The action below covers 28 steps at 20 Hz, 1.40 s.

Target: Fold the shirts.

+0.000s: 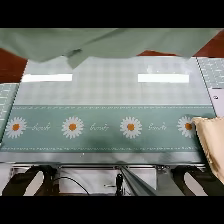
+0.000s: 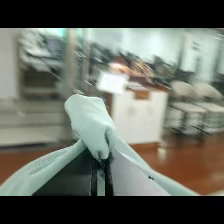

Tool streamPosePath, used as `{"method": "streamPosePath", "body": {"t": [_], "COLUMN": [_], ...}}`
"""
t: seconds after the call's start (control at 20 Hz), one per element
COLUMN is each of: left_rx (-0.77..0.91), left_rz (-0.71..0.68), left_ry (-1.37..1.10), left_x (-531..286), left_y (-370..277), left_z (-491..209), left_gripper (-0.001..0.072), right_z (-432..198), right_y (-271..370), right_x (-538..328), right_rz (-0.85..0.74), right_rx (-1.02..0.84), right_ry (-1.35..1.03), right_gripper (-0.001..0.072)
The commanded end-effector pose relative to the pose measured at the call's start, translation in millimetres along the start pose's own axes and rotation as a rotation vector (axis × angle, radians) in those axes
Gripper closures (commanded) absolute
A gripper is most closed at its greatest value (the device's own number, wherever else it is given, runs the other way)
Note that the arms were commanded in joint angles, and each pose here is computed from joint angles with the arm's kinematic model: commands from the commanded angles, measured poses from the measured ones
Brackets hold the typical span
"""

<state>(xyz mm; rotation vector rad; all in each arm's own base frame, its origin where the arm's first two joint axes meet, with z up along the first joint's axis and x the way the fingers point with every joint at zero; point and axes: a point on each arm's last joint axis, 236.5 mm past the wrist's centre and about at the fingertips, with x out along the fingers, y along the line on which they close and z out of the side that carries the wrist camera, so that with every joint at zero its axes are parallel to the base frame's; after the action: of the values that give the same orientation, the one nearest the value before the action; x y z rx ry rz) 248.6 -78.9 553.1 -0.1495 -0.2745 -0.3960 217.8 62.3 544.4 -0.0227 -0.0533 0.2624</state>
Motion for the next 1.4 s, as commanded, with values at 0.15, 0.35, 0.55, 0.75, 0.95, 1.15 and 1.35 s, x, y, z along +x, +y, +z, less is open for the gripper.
{"method": "streamPosePath", "body": {"t": [0.15, 0.35, 0.55, 0.75, 0.95, 1.15, 1.35], "left_rx": [0.181, 0.057, -0.118, -0.277, -0.359, -0.402, -0.487], "left_rz": [0.143, 0.137, 0.166, 0.161, 0.216, 0.236, 0.215], "left_ry": [-0.073, 0.218, 0.523, 0.746, 0.853, 0.893, 0.881], "left_x": [-109, -98, -68, -32, 15, 63, 105], "left_y": [-36, -23, 22, 64, 116, 140, 139], "left_z": [43, -37, -160, -286, -377, -444, -477], "left_gripper": [0.0679, 0.0679, 0.0679, 0.0679, 0.0679, 0.0678, 0.0678], "right_z": [-10, -67, -154, -249, -331, -403, -444], "right_y": [10, 12, 19, -5, -33, -50, -67], "right_x": [-93, -81, -29, 51, 143, 232, 308], "right_rz": [-0.098, -0.064, 0.052, 0.058, 0.045, 0.041, 0.025], "right_rx": [-0.040, -0.002, 0.105, 0.219, 0.356, 0.557, 0.782], "right_ry": [0.004, 0.230, 0.483, 0.607, 0.714, 0.742, 0.720], "right_gripper": [0.0693, 0.0693, 0.0693, 0.0694, 0.0693, 0.0693, 0.0693]}}
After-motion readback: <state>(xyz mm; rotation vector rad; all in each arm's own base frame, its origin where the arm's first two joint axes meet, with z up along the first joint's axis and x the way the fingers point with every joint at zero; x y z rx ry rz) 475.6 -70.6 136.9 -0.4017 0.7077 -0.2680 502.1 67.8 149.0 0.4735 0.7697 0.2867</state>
